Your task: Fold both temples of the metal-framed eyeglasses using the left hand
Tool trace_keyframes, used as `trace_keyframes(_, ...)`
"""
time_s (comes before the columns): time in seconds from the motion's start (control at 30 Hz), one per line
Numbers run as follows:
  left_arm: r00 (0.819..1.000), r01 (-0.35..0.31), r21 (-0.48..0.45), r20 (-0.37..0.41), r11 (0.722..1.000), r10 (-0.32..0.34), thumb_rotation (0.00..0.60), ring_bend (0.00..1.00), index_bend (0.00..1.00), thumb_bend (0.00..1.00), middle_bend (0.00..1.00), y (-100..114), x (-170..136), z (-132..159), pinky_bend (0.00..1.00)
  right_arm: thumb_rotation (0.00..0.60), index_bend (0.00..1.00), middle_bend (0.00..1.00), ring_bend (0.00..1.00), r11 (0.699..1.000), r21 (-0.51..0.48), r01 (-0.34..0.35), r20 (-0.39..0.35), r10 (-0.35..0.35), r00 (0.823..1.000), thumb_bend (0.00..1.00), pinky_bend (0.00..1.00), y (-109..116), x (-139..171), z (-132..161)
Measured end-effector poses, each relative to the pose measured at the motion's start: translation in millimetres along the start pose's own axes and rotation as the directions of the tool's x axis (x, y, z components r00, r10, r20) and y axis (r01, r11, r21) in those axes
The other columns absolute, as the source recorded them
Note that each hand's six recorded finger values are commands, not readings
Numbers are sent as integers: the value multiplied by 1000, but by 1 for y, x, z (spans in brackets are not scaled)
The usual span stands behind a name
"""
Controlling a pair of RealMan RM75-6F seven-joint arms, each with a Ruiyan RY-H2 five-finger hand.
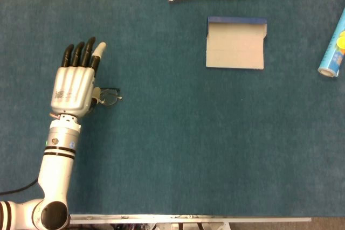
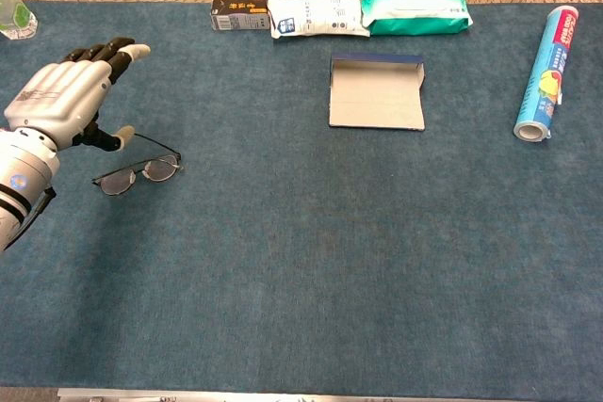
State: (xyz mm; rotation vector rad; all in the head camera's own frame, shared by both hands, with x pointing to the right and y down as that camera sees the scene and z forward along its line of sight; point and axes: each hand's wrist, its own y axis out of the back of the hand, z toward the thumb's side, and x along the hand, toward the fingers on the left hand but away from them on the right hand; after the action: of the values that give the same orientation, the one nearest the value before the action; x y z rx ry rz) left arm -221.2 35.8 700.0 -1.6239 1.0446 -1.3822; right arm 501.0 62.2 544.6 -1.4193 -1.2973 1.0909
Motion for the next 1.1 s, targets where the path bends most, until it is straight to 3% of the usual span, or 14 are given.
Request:
trace_keyframes(0.47,999,15,70,-53,997,-12,600,0,0,337,0,-7,-8,-19,16,600,607,547,466,1000,3,-8,3,8,1000,159,517,-3,-1,0)
trace_keyframes(1.1,993,78,81,-96,994,-70,600,0,0,336,0,-26,-11,-34,16,600,607,547,466,1000,3,-10,6,10,1000,160,517,-3,-1,-1)
